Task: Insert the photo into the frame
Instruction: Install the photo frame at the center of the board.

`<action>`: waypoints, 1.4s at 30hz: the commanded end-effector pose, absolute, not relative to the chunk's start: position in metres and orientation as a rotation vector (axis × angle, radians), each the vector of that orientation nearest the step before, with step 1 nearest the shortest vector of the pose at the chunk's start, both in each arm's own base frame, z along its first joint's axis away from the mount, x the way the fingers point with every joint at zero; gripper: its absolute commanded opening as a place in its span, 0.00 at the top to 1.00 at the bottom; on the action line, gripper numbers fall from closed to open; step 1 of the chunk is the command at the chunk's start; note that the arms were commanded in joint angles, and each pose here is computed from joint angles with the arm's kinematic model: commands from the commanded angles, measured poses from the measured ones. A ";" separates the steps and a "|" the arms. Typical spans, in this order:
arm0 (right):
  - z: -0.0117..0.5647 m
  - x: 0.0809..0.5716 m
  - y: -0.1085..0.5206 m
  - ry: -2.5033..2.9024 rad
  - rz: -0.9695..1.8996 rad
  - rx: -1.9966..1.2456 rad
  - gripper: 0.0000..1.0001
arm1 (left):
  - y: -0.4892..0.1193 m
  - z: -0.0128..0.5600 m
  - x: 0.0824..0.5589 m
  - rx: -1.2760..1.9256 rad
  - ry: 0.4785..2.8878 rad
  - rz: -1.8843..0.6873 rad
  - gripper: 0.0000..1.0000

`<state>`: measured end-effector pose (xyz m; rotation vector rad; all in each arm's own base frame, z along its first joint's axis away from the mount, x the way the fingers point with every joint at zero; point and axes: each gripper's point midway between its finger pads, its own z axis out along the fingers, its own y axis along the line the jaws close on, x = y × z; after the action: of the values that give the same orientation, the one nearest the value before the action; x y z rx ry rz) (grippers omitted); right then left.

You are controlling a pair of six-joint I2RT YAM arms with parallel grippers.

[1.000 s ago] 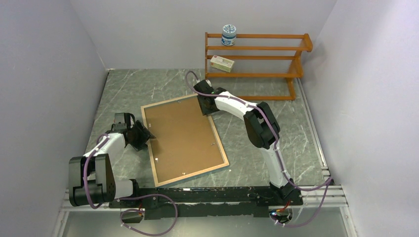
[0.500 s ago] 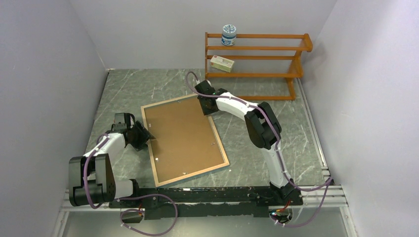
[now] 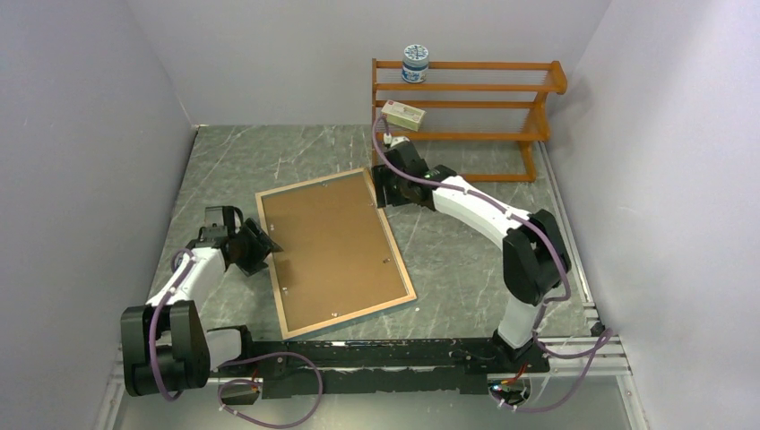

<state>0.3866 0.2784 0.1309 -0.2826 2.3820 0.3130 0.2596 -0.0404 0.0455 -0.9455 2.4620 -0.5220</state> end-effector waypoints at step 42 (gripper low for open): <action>0.027 0.262 0.254 2.743 0.067 -0.167 0.29 | -0.049 0.044 0.246 -0.909 2.521 -0.560 0.35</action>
<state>0.2680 0.2507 0.0255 -0.0975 2.7238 0.0546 0.2477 -0.0459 0.0465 -0.9304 2.5083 -0.5428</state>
